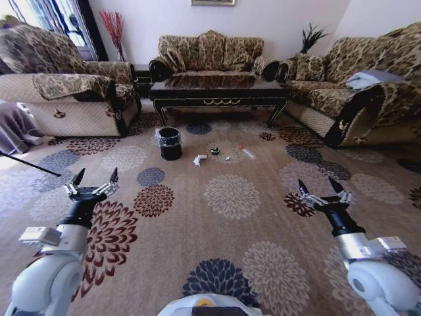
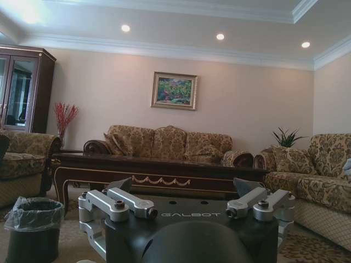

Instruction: Move to the front of the table and pick up the trash from the floor, then place it into the trash bin.

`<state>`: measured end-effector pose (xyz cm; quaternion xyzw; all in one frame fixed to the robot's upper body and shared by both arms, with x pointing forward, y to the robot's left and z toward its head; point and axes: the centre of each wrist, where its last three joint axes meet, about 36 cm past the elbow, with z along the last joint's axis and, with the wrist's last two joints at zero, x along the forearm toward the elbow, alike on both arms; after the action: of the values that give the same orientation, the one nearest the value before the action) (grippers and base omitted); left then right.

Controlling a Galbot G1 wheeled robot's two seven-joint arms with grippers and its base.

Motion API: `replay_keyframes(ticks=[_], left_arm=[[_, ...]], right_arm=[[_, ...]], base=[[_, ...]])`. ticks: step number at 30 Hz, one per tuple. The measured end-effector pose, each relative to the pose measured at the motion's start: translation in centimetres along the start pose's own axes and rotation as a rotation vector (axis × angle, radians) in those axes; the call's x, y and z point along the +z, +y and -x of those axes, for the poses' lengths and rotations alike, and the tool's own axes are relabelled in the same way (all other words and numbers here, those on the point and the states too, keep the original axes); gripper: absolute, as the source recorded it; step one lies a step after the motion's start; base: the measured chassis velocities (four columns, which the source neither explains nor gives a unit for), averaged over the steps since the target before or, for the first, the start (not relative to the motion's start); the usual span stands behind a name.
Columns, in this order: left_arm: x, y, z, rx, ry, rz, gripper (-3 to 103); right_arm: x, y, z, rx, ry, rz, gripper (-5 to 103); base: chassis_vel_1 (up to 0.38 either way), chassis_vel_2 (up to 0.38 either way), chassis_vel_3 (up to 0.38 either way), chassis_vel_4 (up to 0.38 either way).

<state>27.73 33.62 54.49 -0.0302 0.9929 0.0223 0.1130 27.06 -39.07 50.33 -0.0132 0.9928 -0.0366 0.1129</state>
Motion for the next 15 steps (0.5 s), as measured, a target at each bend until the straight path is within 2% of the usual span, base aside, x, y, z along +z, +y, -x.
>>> replay_keyframes(ticks=[10,15], left_arm=[[0.58,-0.11,-0.17,-0.015,0.029,0.018,100],[0.54,0.01,-0.26,-0.017,0.031,0.023,100]], right_arm=[[0.55,0.10,0.08,0.001,0.010,0.011,100],[0.89,0.03,0.22,0.002,0.010,0.015,100]], base=[[0.000,0.000,0.000,0.000],[-0.099,0.078,0.092,-0.072]])
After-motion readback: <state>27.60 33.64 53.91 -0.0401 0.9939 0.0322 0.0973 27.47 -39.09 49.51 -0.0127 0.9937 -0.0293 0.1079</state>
